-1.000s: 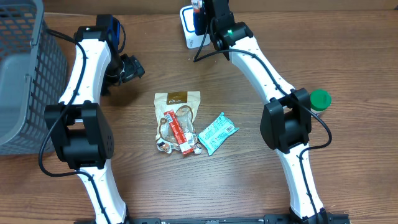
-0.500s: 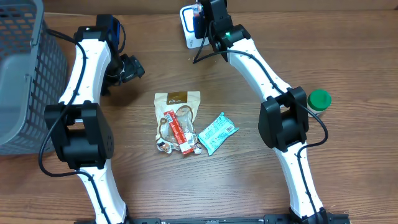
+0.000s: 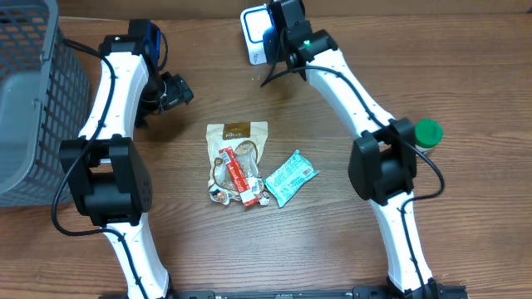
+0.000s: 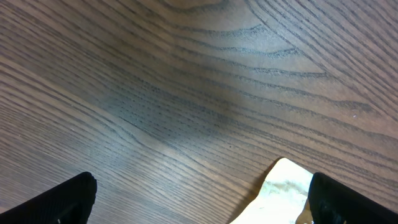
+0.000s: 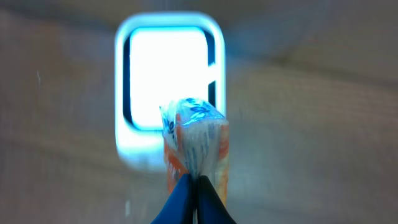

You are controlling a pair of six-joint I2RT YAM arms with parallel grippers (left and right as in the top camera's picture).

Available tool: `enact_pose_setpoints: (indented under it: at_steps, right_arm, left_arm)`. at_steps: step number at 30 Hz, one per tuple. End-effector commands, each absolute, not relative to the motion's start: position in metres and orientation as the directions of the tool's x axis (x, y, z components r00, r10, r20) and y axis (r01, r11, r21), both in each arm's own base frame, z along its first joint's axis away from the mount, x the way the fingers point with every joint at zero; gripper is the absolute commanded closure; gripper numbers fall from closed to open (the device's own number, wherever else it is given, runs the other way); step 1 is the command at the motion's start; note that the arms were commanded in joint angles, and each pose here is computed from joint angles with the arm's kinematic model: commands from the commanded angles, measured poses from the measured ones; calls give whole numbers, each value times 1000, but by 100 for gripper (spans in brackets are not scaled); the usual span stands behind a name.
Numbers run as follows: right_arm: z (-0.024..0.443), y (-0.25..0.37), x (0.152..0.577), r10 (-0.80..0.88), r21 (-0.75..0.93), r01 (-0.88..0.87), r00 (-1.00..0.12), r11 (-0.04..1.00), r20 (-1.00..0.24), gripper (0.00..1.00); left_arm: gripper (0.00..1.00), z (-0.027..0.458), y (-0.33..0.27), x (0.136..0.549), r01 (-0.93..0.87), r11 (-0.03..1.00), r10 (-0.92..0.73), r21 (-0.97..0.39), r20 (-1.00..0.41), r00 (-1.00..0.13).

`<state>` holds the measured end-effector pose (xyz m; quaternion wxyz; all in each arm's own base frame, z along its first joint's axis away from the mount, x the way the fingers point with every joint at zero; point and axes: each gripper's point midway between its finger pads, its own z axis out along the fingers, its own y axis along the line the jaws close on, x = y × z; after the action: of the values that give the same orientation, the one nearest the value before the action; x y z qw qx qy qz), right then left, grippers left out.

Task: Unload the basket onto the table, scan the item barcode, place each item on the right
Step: 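Carry the Kleenex pack right and release it beside the jar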

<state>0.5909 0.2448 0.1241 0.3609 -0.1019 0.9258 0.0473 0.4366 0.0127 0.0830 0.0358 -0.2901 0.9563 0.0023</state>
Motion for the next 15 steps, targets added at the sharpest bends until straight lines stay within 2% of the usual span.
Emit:
enact_pose_setpoints:
  at_steps: [1,5,10,12,15]
  right_arm:
    - [231,219,556,-82,53,-173,-687,983,-722,96]
    - [232,175,502,-109,1,-134,-817,991,-567,96]
    - [205,114,446,-85,-72,-67,-950,995,-300,96]
    - [194,88,429,-50,-97,-31,-979,995,-195,96]
    - [186,59,421,8,-112,23,-992,993,-129,96]
  left_arm:
    - [0,94,11,441,-539,842,-539,-24,-101,-836]
    - [0,94,11,441,-539,842,-539,-24,-101,-836]
    - [0,94,12,441,-540,841,-539,-24,-101,-836]
    - [0,94,12,441,-540,841,-539,-24,-101,-836]
    - [0,94,11,441,-538,842,-538,-24,-101,-837]
